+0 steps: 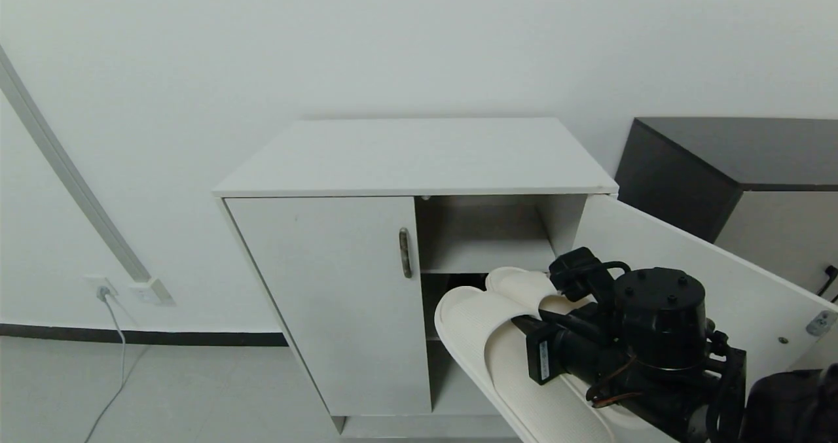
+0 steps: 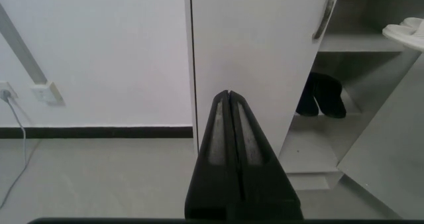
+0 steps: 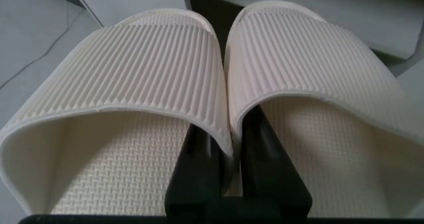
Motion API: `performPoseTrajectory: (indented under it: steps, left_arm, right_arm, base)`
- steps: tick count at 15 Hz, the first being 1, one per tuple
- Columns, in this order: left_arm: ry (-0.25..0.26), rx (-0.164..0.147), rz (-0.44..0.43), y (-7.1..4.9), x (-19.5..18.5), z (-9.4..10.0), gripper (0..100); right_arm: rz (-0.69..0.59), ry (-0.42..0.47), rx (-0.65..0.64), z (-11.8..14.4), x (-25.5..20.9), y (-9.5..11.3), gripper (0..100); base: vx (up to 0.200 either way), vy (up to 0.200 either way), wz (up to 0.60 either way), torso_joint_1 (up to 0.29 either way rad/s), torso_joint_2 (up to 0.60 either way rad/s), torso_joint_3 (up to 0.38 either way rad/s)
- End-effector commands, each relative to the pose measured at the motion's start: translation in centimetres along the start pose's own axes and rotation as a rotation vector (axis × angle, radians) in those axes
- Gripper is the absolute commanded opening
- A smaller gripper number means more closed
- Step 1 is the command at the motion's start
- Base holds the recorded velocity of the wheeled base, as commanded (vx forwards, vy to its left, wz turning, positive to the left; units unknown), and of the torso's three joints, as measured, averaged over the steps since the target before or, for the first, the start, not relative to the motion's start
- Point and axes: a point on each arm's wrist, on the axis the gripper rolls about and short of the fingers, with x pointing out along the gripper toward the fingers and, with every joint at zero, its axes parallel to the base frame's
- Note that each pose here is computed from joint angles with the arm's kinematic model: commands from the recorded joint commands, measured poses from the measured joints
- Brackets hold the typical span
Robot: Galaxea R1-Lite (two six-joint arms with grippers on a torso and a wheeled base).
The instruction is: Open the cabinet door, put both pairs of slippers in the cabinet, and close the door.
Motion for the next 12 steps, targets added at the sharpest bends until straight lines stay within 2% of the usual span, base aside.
performPoseTrajectory:
  steps: [1, 12]
  left_arm:
    - [0.002, 0.0, 0.001, 0.0, 0.01, 0.0, 0]
    - [0.002, -0.002, 0.001, 0.0, 0.01, 0.0, 0]
  right_arm:
    - [0.0, 0.002, -0.001, -0.06, 0.05, 0.01, 0]
    - [-0.008, 0.013, -0.003, -0.39, 0.29, -0.04, 0]
  base:
    - [0.0, 0.0, 0.0, -0.183, 0.5, 0.325]
    - [0.0, 0.0, 0.0, -0.132, 0.47, 0.337]
